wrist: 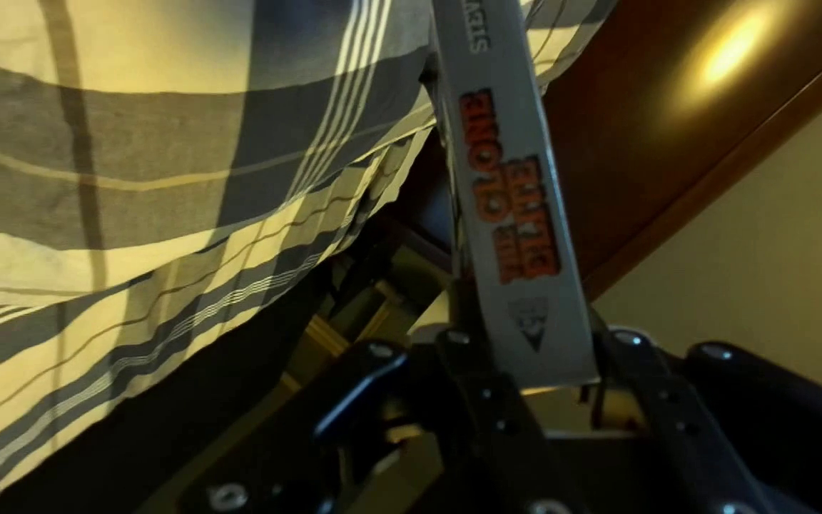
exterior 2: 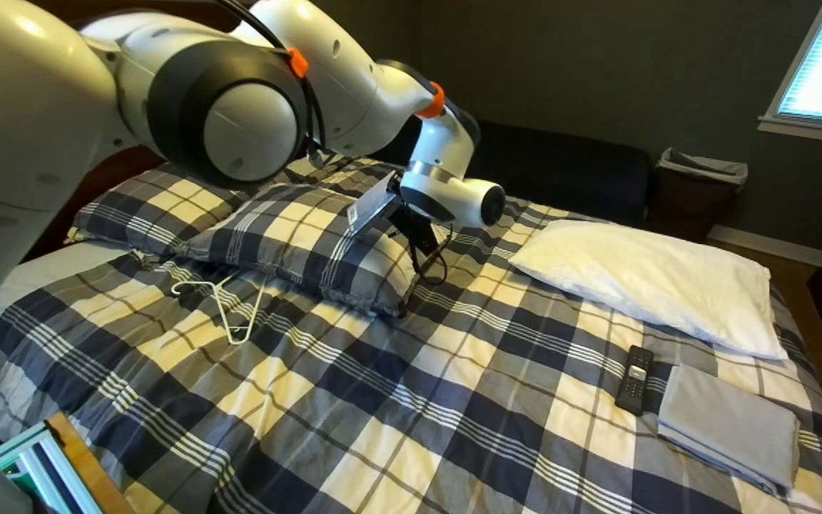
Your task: Put the book on top of the checkered pillow on the right.
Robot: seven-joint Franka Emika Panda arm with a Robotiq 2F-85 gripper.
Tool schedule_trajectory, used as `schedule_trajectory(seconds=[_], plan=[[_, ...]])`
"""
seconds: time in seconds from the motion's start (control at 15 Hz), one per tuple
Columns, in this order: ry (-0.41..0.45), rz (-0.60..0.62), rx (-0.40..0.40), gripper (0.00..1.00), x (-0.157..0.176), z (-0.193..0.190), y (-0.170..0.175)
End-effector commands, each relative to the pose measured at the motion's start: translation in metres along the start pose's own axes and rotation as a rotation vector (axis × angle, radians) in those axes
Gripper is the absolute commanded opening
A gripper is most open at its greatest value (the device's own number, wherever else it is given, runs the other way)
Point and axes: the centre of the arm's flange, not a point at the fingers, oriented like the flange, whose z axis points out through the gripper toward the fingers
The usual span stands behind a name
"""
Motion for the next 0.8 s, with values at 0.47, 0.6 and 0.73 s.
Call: schedule_trajectory(seconds=[0.47, 0.6, 0.73], plan=[[0.352, 0.390, 0.102, 0.07, 0.065, 0.035, 0.054], [0.227, 0.377, 0.084, 0.07, 0.059, 0.057, 0.045], [0.255, 0.363, 0.089, 0.30, 0.045, 0.041, 0.031]])
